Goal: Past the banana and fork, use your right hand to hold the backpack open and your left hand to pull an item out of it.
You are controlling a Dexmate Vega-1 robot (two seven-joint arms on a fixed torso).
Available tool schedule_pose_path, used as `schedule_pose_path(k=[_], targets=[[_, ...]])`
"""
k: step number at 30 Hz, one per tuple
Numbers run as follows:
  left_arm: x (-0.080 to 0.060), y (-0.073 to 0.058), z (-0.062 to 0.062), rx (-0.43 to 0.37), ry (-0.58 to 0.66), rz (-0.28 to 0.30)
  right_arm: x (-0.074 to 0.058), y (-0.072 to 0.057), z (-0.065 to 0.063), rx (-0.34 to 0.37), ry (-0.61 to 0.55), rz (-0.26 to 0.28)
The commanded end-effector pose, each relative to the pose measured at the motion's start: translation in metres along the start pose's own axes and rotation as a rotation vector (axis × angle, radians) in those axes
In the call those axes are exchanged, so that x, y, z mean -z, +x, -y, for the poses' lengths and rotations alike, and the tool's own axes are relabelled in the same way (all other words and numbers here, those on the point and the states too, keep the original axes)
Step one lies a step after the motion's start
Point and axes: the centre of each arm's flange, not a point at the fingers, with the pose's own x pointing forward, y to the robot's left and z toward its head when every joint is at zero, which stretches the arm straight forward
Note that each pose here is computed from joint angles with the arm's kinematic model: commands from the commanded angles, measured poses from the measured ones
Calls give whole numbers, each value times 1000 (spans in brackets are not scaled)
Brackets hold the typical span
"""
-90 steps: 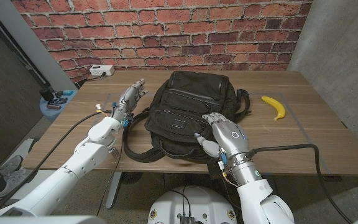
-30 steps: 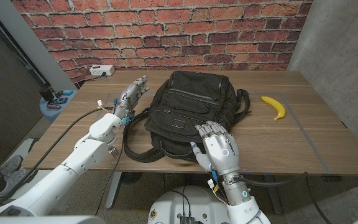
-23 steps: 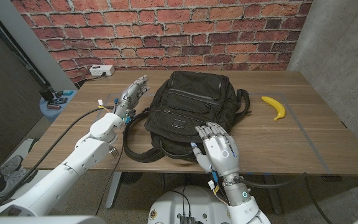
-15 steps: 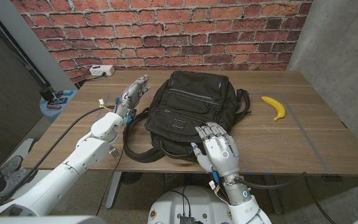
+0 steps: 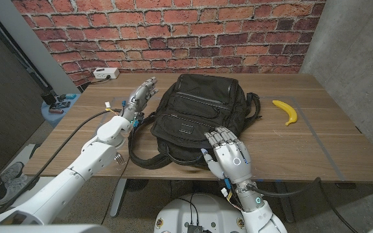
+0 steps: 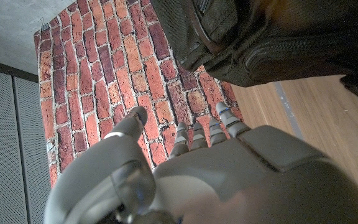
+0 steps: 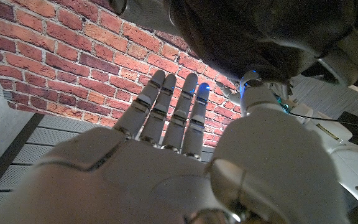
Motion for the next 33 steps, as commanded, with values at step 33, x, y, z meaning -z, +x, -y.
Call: schedule_pose_path(k=[33], targets=[[19,2,25,-40,-45,-10,32,14,-12,35,99,56]])
